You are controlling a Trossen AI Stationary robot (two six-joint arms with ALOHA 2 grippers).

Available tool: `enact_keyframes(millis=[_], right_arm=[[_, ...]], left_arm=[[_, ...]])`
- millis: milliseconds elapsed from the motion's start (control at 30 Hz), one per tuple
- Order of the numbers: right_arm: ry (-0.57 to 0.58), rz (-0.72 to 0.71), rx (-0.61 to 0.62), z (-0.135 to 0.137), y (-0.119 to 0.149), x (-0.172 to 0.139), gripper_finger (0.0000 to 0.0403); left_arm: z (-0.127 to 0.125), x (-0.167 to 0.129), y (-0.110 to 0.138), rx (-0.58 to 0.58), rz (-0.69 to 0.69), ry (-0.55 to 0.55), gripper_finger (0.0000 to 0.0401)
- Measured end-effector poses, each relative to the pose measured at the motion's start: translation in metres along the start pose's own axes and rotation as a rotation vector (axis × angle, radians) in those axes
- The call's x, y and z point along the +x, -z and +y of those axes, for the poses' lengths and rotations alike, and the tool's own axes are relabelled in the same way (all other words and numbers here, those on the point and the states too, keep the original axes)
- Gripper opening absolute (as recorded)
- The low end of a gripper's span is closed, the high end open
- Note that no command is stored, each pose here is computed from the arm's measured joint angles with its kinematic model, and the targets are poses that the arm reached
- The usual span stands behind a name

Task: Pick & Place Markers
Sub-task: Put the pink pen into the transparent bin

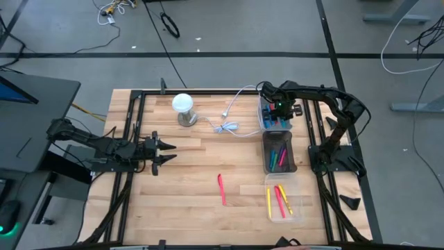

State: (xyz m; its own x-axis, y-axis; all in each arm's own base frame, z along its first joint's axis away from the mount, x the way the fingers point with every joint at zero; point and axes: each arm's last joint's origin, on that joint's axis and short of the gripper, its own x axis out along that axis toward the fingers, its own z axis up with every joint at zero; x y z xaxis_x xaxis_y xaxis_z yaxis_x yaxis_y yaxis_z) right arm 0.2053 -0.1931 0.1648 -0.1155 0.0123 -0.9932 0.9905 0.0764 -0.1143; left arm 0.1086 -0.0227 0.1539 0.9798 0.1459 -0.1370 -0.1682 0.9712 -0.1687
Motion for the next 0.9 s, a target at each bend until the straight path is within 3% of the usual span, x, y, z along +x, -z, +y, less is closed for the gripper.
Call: enact_keyframes(millis=[300, 600, 900], right_arm=[[-0.001, 0.000, -0.002, 0.000, 0.000, -0.006, 0.0183], [-0.087, -0.094, -0.001, 0.003, -0.004, -0.066, 0.0160], [-0.135, -0.131, 0.009, 0.008, 0.024, -0.112, 0.0150]], left_arm=[[0.000, 0.000, 0.000, 0.000, 0.000, 0.000, 0.0183], [0.000, 0.000, 0.000, 0.000, 0.000, 0.000, 0.0183], [0.000, 0.000, 0.000, 0.000, 0.000, 0.000, 0.0183]])
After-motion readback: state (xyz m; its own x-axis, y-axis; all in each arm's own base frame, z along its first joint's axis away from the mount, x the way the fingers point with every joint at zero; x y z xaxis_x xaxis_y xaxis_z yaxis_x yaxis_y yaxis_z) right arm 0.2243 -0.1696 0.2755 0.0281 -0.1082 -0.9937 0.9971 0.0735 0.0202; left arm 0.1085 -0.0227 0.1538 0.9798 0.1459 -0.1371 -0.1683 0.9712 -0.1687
